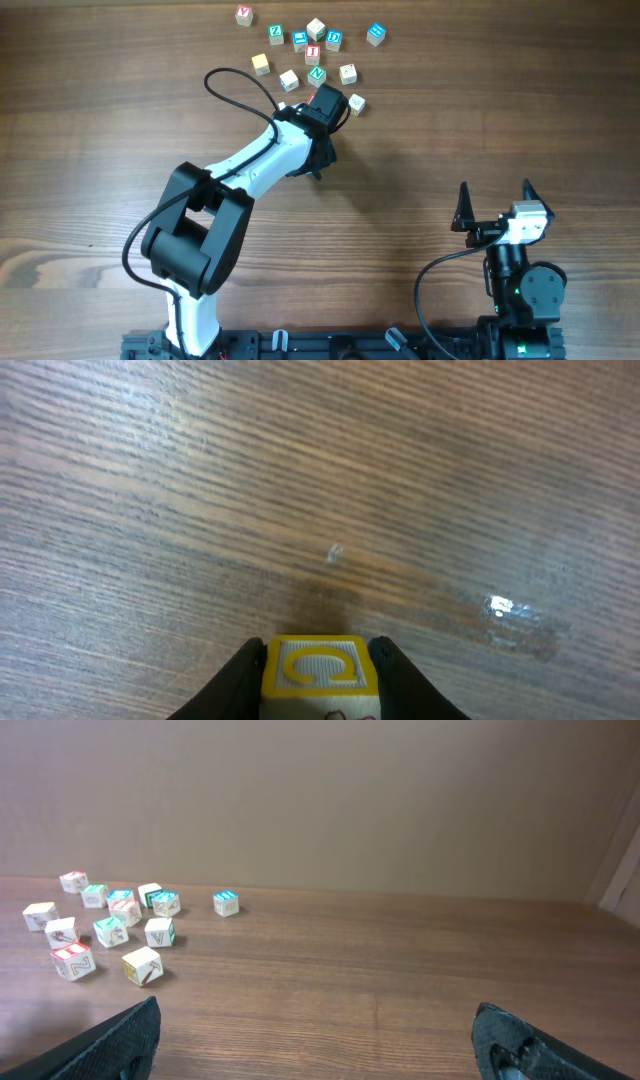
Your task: Form a circle
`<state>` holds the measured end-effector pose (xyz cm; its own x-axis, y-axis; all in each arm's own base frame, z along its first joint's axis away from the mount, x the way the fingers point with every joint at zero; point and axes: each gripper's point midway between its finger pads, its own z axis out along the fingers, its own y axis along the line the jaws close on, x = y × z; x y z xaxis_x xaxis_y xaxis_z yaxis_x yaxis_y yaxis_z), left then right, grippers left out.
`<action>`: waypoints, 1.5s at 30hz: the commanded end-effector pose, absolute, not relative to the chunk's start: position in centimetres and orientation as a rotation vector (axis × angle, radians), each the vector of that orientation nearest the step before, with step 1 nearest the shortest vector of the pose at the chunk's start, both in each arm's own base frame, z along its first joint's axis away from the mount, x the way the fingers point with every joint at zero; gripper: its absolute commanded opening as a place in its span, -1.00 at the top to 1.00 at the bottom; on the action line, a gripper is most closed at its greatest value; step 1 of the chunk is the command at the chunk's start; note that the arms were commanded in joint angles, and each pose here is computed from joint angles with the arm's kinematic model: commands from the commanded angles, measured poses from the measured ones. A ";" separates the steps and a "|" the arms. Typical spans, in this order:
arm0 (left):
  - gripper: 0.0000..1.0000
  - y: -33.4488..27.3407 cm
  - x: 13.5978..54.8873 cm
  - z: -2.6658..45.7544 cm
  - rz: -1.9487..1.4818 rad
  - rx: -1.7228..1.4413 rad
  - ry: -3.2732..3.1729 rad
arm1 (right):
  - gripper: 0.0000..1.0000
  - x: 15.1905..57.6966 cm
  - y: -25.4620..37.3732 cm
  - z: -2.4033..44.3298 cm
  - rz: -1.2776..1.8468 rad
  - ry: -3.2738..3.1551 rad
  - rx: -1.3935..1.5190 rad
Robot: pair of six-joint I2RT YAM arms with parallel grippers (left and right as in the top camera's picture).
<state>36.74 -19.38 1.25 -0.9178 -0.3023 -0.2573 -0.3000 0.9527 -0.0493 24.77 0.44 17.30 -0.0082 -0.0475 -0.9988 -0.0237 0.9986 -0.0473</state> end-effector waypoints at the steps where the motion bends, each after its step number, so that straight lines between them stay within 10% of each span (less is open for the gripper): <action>1: 0.38 -18.6 37.0 0.9 0.036 -0.484 2.808 | -1.00 24.7 0.3 17.5 -0.032 1.572 -0.050; 9: 0.25 -18.5 36.8 -0.3 0.059 -0.482 2.827 | -1.00 24.7 0.3 17.5 -0.033 1.572 -0.050; 11: -0.12 -18.6 36.8 -0.3 0.053 -0.482 2.829 | -1.00 24.7 0.3 17.5 -0.032 1.572 -0.050; 28: 0.29 -18.6 36.8 -0.4 0.004 -0.602 2.826 | -1.00 24.7 0.3 17.5 -0.033 1.572 -0.050; 36: -0.25 -18.7 36.9 -0.3 -0.001 -0.599 2.822 | -1.00 24.7 0.3 17.5 -0.033 1.572 -0.050; 45: -0.15 -17.4 41.4 5.5 -0.092 -0.483 2.714 | -0.99 24.7 0.3 17.5 -0.033 1.572 -0.050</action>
